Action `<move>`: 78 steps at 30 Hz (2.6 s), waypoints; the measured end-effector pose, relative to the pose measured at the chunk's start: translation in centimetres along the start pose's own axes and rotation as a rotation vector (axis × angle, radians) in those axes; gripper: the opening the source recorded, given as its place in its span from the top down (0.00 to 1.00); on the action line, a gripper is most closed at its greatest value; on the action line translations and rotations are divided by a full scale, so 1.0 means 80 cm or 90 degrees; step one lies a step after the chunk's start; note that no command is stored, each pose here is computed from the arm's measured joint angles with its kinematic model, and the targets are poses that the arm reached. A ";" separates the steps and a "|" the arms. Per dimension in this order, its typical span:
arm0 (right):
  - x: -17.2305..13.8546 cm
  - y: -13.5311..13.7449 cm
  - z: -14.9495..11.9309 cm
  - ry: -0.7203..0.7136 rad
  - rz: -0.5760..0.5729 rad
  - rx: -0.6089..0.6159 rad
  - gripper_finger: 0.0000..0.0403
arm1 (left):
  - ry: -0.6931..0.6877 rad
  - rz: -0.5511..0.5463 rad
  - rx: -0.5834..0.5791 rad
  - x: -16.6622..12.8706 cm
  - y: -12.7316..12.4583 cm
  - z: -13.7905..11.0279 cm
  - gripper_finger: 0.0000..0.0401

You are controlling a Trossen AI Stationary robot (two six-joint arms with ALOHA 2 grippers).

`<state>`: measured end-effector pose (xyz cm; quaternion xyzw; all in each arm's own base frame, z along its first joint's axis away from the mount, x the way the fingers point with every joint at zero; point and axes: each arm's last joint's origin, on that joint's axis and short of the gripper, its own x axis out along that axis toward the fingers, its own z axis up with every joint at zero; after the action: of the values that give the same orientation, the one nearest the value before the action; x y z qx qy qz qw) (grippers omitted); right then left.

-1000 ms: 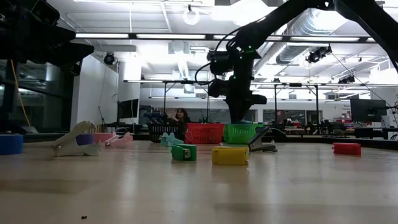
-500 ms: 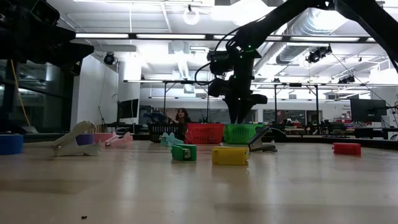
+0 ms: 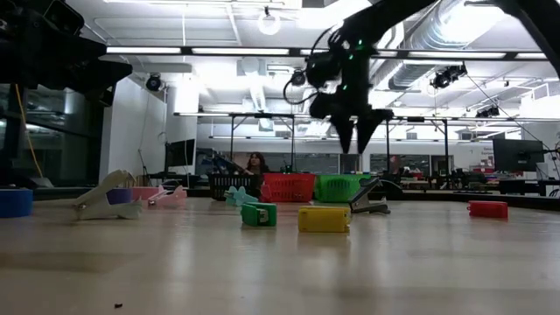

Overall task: Pick and place Stapler, Stapler remover, tape
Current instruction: Put the middle right small red stapler into the red bin

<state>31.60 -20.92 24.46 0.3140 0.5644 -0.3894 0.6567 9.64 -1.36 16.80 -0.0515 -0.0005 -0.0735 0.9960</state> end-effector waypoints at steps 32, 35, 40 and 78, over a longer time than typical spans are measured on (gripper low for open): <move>0.039 0.073 -0.273 0.214 -0.162 -0.160 0.53 | 0.000 0.000 0.000 0.000 0.000 0.000 0.47; 0.036 0.069 -0.286 0.189 -0.136 -0.145 0.53 | 0.000 0.000 0.000 0.000 0.000 0.000 0.47; 0.042 0.061 -0.302 0.145 -0.074 -0.124 0.52 | 0.000 0.000 0.000 0.000 0.000 0.000 0.47; 0.084 0.047 -0.318 0.106 0.010 -0.201 0.41 | 0.000 0.000 0.000 0.000 0.000 0.000 0.47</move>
<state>22.64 1.55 13.49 0.2427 0.6686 -0.2629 0.6519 9.64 -1.36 16.80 -0.0513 -0.0003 -0.0735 0.9960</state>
